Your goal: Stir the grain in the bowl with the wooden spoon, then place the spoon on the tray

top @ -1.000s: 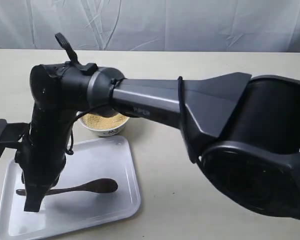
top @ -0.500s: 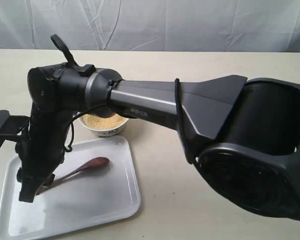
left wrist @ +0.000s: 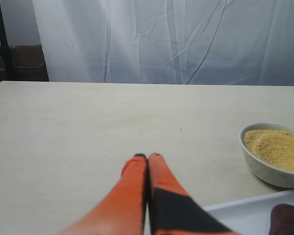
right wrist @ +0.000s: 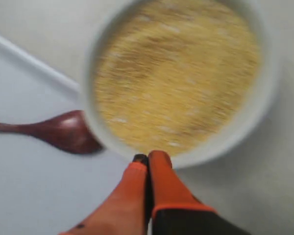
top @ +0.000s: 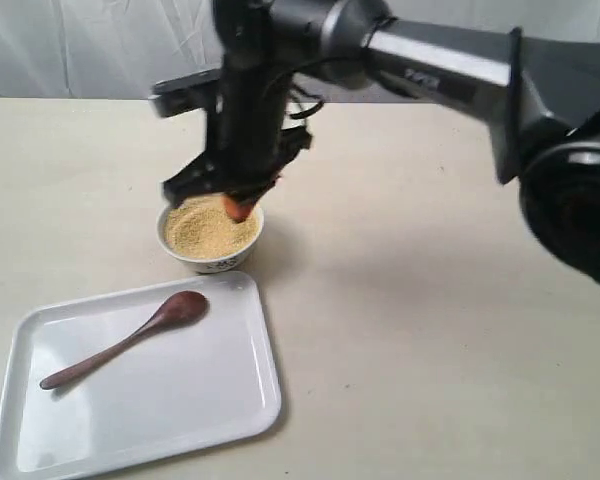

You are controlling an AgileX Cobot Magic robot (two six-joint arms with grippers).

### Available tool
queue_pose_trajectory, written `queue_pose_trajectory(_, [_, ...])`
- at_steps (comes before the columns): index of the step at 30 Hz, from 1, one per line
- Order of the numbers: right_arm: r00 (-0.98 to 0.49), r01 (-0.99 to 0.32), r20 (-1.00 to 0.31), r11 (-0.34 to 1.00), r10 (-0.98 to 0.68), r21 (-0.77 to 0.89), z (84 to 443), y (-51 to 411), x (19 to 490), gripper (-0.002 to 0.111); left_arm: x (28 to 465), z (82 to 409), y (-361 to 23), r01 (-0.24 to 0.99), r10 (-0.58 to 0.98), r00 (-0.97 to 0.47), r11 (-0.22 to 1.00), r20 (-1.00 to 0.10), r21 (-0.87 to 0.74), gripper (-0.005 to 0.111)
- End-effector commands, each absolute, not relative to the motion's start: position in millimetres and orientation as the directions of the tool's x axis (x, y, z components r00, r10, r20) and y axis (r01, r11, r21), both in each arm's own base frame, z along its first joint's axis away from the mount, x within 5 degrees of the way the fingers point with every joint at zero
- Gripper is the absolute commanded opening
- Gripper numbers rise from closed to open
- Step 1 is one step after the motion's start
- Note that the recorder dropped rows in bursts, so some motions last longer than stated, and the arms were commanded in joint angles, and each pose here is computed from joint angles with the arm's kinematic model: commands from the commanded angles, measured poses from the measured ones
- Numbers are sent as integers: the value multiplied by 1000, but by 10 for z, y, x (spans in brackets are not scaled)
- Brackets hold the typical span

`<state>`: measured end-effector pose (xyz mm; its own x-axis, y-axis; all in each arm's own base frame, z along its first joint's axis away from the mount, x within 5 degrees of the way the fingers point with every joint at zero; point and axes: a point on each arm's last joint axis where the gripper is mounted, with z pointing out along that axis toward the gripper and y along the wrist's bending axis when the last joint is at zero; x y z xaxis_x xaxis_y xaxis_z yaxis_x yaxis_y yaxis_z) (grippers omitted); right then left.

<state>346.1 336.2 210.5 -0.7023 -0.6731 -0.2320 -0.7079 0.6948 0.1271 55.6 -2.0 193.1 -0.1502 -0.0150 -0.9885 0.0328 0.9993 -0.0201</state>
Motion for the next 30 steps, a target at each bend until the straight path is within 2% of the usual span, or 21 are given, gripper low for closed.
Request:
queue_pose_trajectory(1, [-865,-490,-185,864,-466,115,2343,2460,3792,0,555,1922,-19,29,-20,-144,999,-989,-25,0])
queue_pose_trajectory(4, [-907,-410,-140,909,-397,78,2373,1935,3737,0,555,1922,-19,29,-20,-144,999,-989,-25,0])
queue_pose_trajectory(7, [-931,-329,-177,944,-320,23,2425,1448,3600,0,555,1922,-19,29,-20,-144,999,-989,-25,0])
queue_pose_trajectory(9, [-951,-197,-239,980,-194,-10,2471,890,3223,0,555,1922,-19,29,-20,-144,999,-989,-25,0])
queue_pose_trajectory(12, [-915,-171,-355,982,-189,-81,2629,559,2735,0,555,1922,-19,29,-20,-144,999,-989,-25,0])
queue_pose_trajectory(16, [-762,-175,-622,982,-182,-73,2846,357,1867,0,555,1922,-19,29,-20,-144,999,-989,-25,0])
queue_pose_trajectory(19, [-667,-173,-730,984,-146,-39,2844,291,1501,0,555,1922,-19,29,-20,-144,999,-989,-25,0])
queue_pose_trajectory(21, [-524,-174,-847,985,-92,1,2931,231,1165,0,555,1922,-19,29,-20,-144,999,-989,-25,0])
queue_pose_trajectory(25, [-329,-171,-943,985,-41,17,3080,95,607,0,555,1922,-19,29,-20,-144,999,-989,-25,0])
queue_pose_trajectory(30, [-166,-176,-986,984,-1,29,3160,22,293,0,555,1922,-19,29,-20,-144,999,-989,-25,0])
